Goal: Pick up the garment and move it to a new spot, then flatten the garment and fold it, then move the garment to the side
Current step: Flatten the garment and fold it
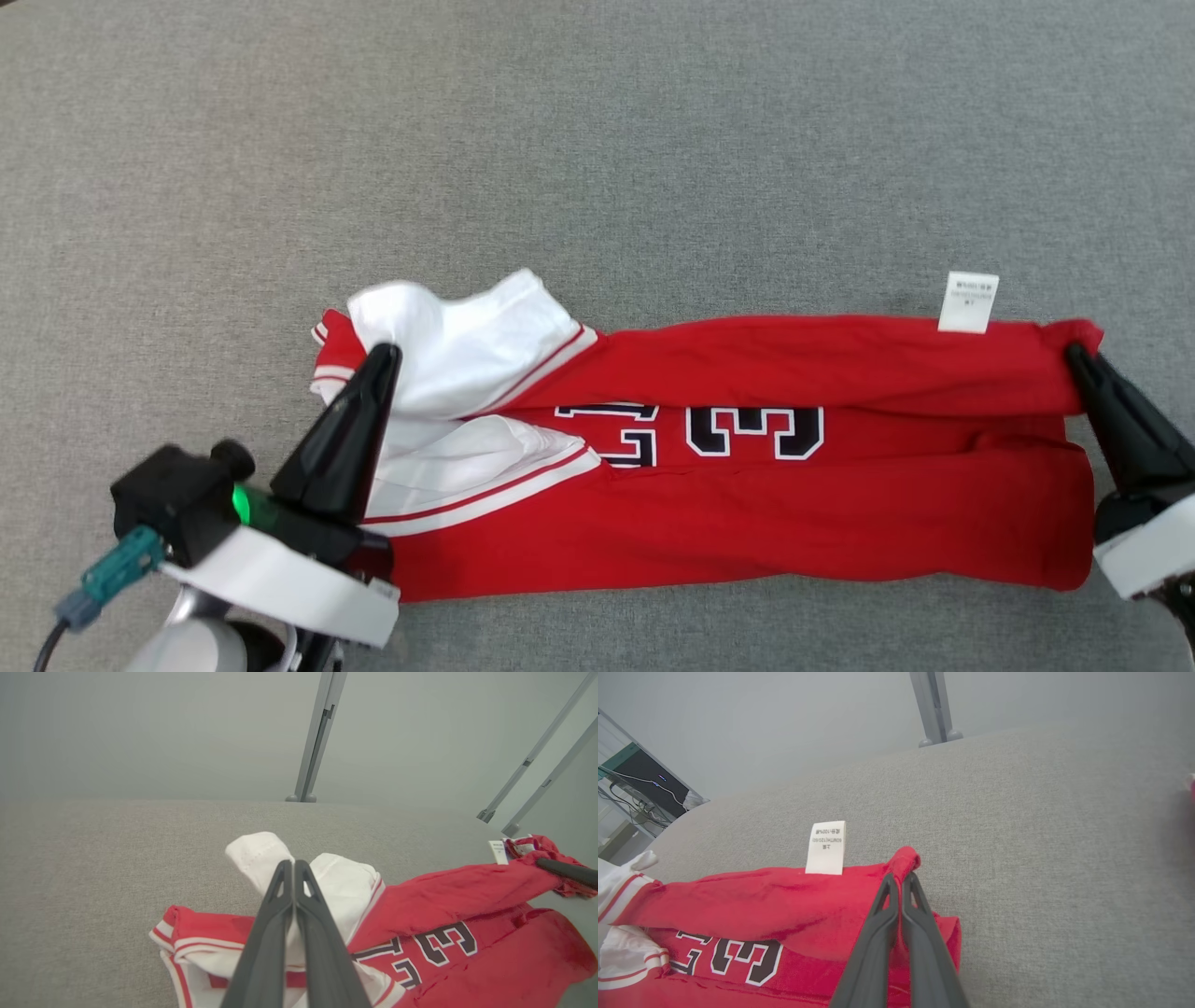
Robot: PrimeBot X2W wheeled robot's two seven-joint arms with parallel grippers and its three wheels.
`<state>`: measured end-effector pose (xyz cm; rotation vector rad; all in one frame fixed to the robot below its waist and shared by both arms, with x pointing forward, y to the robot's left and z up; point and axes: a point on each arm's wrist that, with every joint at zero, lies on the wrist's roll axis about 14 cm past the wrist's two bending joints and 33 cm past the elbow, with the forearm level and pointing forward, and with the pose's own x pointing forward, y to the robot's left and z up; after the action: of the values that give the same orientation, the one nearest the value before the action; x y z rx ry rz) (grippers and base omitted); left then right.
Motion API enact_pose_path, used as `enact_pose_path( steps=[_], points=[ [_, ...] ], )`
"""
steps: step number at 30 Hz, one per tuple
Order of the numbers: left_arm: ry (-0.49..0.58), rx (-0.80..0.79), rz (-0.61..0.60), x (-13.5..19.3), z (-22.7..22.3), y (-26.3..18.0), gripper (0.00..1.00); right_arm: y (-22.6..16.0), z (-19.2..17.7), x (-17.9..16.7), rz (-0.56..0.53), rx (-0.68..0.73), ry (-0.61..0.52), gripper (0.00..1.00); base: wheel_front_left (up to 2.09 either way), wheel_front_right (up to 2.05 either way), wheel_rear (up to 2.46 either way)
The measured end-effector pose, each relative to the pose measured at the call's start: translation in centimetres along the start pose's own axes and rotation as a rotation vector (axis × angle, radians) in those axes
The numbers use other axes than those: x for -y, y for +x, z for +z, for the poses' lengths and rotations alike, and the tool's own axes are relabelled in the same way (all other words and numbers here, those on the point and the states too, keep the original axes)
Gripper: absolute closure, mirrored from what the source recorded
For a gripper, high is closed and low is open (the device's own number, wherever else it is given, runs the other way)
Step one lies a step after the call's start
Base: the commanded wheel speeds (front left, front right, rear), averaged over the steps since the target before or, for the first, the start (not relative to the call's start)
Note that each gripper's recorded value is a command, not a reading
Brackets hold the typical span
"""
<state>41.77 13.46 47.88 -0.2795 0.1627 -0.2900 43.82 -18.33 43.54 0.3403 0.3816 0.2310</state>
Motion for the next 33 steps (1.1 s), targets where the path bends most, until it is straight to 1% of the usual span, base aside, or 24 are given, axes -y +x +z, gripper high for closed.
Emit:
enact_pose_path(
  steps=[7, 11, 12, 13, 14, 15, 16, 17, 18, 21, 23, 28, 33],
  points=[
    [-0.118, -0.111, 0.068, -0.4, -3.2, -2.5, 1.0, -1.3, -2.0, -0.1, -0.018, -0.007, 0.072, 1.0, 0.0, 0.0, 0.0],
    [-0.16, -0.155, 0.107, -1.0, -4.9, -3.2, 1.0, -1.8, -3.6, -0.1, -0.027, -0.03, 0.087, 1.0, 0.0, 0.0, 0.0],
    [-0.168, -0.165, 0.116, -1.1, -5.3, -3.3, 1.0, -1.9, -4.0, -0.1, -0.032, -0.034, 0.089, 0.72, 0.0, 0.0, 0.0],
    [-0.181, -0.178, 0.122, -1.2, -5.7, -3.5, 1.0, -2.0, -4.4, -0.1, -0.036, -0.04, 0.087, 0.58, 0.0, 0.0, 0.0],
    [-0.19, -0.191, 0.13, -1.3, -6.3, -3.7, 1.0, -2.1, -4.7, -0.2, -0.036, -0.045, 0.089, 0.5, 0.0, 0.0, 0.0],
    [-0.201, -0.203, 0.139, -1.4, -6.7, -3.9, 0.81, -2.2, -5.1, -0.3, -0.036, -0.05, 0.088, 0.15, 0.0, 0.0, 0.0],
    [-0.215, -0.207, 0.146, -1.5, -7.1, -4.1, 0.53, -2.3, -5.3, -0.3, -0.038, -0.052, 0.089, 0.0, 0.0, 0.0, 0.0],
    [-0.219, -0.212, 0.153, -1.6, -7.3, -4.2, 0.06, -2.3, -5.5, -0.4, -0.039, -0.052, 0.09, 0.0, 0.0, 0.0, 0.0],
    [-0.216, -0.215, 0.161, -1.8, -7.6, -4.3, 0.0, -2.5, -5.8, -0.4, -0.04, -0.058, 0.083, 0.0, 0.0, 0.0, 0.0],
    [-0.218, -0.171, 0.196, -2.5, -7.2, -4.3, 0.0, -2.9, -5.8, -0.3, -0.05, -0.039, 0.059, 0.0, 0.0, 0.0, 0.0],
    [-0.215, -0.122, 0.221, -3.0, -6.5, -4.2, 0.0, -2.9, -5.2, -0.4, -0.054, 0.0, 0.039, 0.0, 0.0, 0.0, 0.0],
    [-0.171, -0.004, 0.247, -3.6, -4.0, -3.5, 0.0, -3.1, -1.7, -0.6, -0.069, 0.164, -0.022, 0.0, 0.0, 0.0, 0.0],
    [-0.102, 0.139, 0.288, -4.4, 0.0, -2.9, 0.0, -3.4, 1.8, -0.6, -0.094, 0.301, -0.094, 0.0, 0.0, 0.0, 0.0]
  ],
)
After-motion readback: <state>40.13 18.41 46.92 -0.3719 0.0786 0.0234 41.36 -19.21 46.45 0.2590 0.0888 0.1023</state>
